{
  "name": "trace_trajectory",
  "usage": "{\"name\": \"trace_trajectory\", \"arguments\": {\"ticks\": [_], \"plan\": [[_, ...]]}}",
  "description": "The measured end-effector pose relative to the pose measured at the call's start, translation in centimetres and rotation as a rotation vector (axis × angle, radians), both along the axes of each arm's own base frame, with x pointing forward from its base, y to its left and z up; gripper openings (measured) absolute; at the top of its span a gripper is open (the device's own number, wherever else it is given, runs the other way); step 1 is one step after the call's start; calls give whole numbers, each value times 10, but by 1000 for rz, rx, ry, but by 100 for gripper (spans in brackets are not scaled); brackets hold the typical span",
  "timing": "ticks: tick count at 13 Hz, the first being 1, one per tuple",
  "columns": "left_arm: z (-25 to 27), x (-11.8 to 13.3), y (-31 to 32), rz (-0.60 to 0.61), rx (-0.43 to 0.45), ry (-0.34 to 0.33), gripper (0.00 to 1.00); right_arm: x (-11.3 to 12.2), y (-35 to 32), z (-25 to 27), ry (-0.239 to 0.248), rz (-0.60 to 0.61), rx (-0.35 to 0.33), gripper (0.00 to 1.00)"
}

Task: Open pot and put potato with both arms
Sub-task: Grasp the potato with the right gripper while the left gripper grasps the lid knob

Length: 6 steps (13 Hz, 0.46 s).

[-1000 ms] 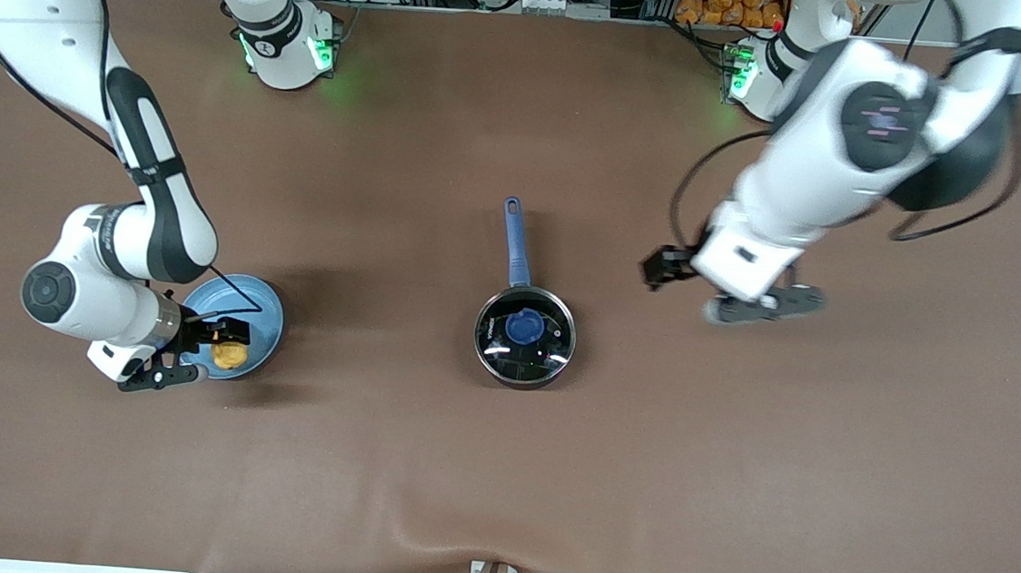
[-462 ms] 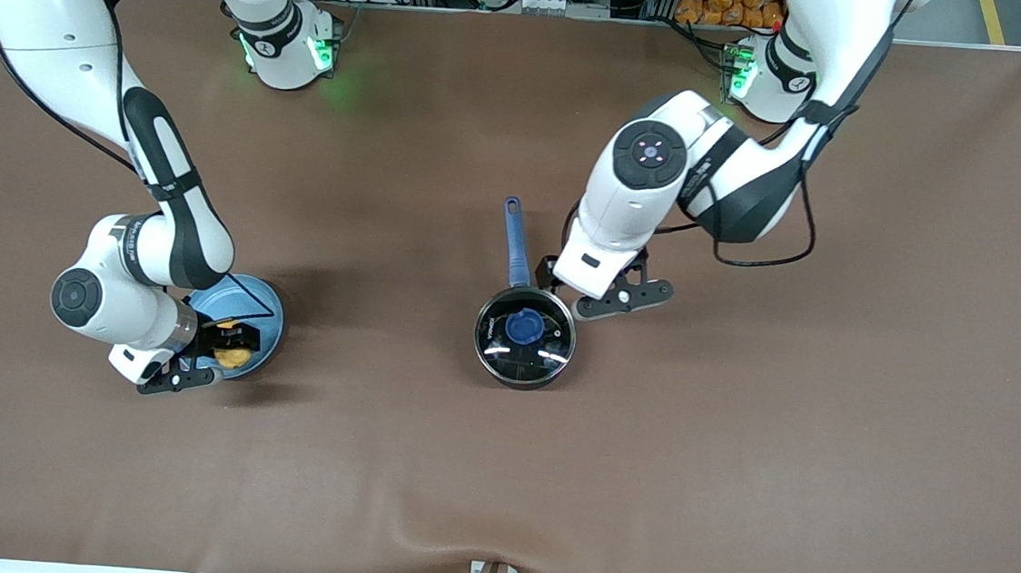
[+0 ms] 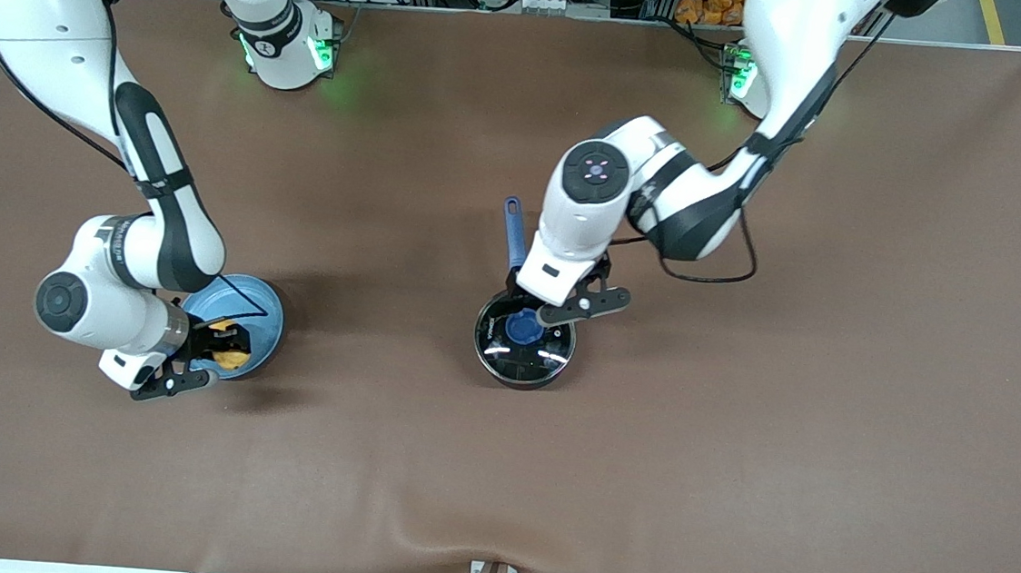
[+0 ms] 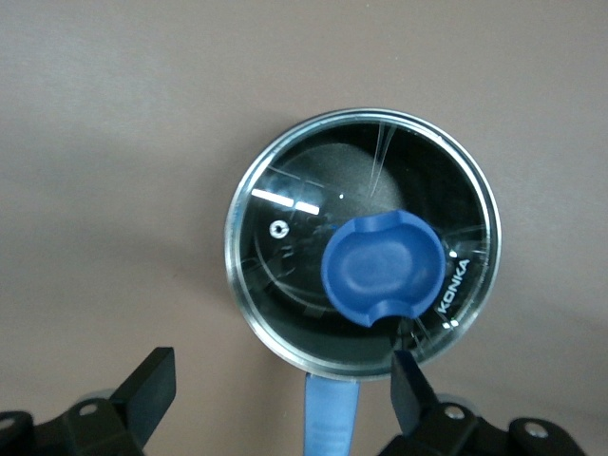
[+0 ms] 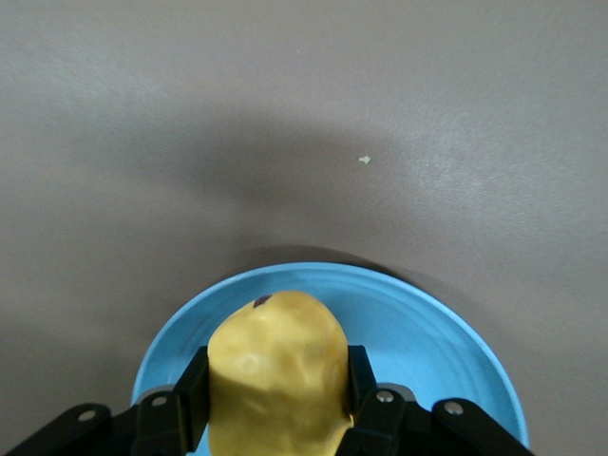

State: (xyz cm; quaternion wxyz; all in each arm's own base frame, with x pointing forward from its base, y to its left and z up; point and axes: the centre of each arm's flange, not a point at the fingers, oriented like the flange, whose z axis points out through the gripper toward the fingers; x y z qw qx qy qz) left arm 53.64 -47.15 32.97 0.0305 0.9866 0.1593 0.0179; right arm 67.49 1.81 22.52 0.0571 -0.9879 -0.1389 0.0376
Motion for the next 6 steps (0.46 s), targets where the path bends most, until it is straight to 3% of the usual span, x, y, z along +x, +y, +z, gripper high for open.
{"name": "trace_trajectory", "arguments": {"ticks": [3, 6], "plan": [[-25, 2, -13, 2, -27, -48, 100, 5, 9, 27, 52, -9, 4, 60], [-35, 4, -20, 11, -2, -86, 100, 4, 41, 50, 65, -52, -7, 60]]}}
